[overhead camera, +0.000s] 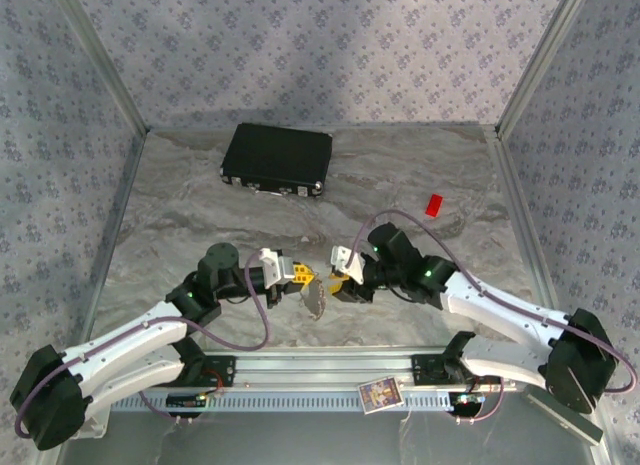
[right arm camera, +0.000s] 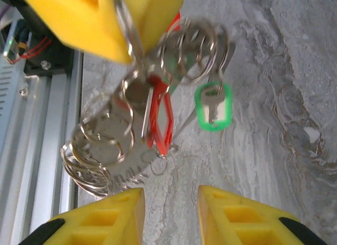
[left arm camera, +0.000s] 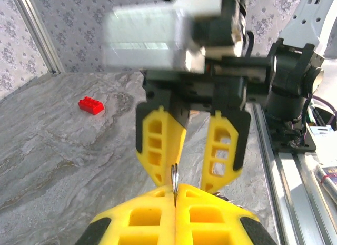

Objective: Put the keys on the keyring

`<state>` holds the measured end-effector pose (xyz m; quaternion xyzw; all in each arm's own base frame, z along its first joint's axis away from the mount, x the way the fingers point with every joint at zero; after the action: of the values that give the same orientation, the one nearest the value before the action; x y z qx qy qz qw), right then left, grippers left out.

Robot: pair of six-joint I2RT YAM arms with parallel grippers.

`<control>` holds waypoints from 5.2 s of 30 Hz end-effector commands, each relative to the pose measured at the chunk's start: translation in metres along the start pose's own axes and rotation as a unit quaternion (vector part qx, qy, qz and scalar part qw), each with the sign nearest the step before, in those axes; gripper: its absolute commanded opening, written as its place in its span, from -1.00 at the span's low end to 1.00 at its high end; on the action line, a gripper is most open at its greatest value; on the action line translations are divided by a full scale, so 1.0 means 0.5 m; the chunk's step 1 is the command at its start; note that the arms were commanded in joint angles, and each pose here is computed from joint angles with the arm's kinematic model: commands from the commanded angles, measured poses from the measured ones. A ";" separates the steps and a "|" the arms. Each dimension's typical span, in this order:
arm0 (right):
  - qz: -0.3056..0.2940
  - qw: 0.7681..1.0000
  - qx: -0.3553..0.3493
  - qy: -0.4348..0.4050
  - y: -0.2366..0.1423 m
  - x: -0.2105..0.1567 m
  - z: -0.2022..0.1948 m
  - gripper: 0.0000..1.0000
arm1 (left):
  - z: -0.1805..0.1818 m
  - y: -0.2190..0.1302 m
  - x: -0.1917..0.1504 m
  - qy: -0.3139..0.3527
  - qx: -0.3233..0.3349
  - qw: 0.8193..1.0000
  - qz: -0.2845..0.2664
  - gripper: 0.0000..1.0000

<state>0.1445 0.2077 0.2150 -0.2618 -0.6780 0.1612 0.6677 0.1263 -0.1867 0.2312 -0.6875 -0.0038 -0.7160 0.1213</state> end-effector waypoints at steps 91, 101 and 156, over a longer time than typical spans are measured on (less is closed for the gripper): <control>-0.099 0.981 -0.150 -0.072 -0.078 0.064 0.022 -1.00 | 0.014 -0.001 0.014 0.017 0.047 0.999 0.011 -0.84; -0.051 0.980 -0.164 -0.098 -0.101 0.083 0.014 -1.00 | 0.015 -0.011 0.019 0.016 0.072 0.997 -0.013 -0.32; 0.358 0.914 -0.121 -0.151 0.131 -0.108 -0.107 -0.89 | 0.185 -0.206 -0.032 -0.181 0.647 0.741 0.017 0.39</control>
<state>0.2105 0.2284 0.1461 -0.5182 -0.6575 0.2991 0.4580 0.1961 -0.0700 0.2372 -0.5694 -0.4547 -0.4122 0.5470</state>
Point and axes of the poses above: each hand's point on the last joint's axis, 136 mm out from that joint toward the fingers, its own y axis out along the fingers, its own z axis along the line the jaws close on, x = y × z, the point moved 10 cm from there along -y, back along the fingers, and after that the axes turned 2 degrees about -y, right-handed, at the moved point
